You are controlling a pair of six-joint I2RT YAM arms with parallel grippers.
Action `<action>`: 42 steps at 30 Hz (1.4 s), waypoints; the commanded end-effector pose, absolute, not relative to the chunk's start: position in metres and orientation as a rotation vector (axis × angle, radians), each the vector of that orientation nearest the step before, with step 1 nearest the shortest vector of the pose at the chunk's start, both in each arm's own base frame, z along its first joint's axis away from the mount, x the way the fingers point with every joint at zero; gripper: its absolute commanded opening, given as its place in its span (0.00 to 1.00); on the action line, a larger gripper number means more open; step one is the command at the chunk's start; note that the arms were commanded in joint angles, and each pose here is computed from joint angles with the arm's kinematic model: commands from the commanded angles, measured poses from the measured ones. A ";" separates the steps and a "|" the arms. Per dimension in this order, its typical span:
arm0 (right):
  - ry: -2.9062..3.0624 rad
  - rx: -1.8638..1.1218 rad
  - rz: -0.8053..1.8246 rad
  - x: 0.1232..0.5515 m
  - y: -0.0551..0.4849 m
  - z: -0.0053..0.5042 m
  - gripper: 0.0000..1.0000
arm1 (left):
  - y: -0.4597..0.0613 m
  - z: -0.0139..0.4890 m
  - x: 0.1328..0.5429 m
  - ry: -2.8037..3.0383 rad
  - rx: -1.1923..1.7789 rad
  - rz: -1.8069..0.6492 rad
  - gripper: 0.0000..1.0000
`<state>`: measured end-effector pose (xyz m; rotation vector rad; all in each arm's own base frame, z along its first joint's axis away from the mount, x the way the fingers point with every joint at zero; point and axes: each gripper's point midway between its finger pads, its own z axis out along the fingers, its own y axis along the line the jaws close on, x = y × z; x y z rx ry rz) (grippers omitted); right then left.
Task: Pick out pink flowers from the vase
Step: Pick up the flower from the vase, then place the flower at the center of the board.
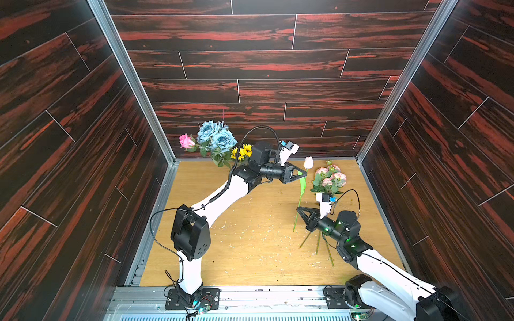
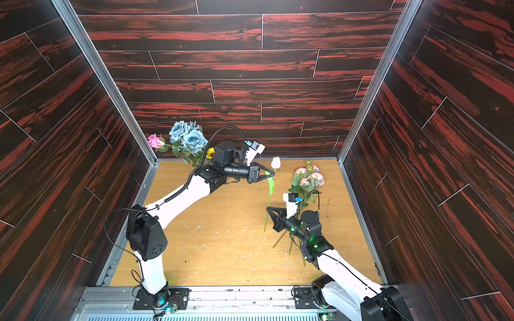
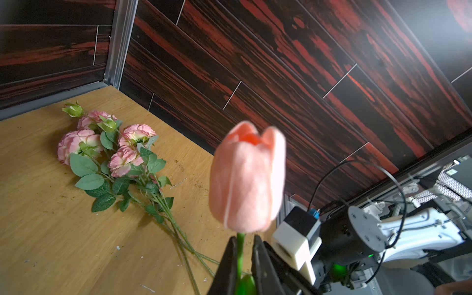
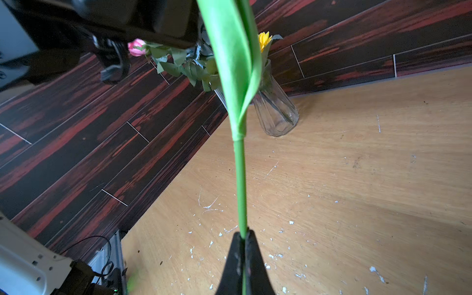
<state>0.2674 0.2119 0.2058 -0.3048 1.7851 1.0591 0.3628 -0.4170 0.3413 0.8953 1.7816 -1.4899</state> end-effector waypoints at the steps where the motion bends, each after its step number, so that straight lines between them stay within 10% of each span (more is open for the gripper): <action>1: 1.774 -0.314 1.053 0.271 0.214 0.214 0.00 | -0.416 0.354 0.364 1.730 0.889 -1.472 0.24; 7: 1.808 -0.287 0.990 0.277 0.208 0.214 0.00 | -0.401 0.330 0.383 1.867 0.825 -1.243 1.00; 16: 2.082 0.082 0.550 0.327 0.142 0.180 0.00 | -0.335 0.293 0.414 2.013 0.551 -0.791 1.00; 42: 2.614 0.337 0.328 0.385 0.093 0.051 0.00 | -0.305 0.264 0.375 1.709 0.343 -1.043 1.00</action>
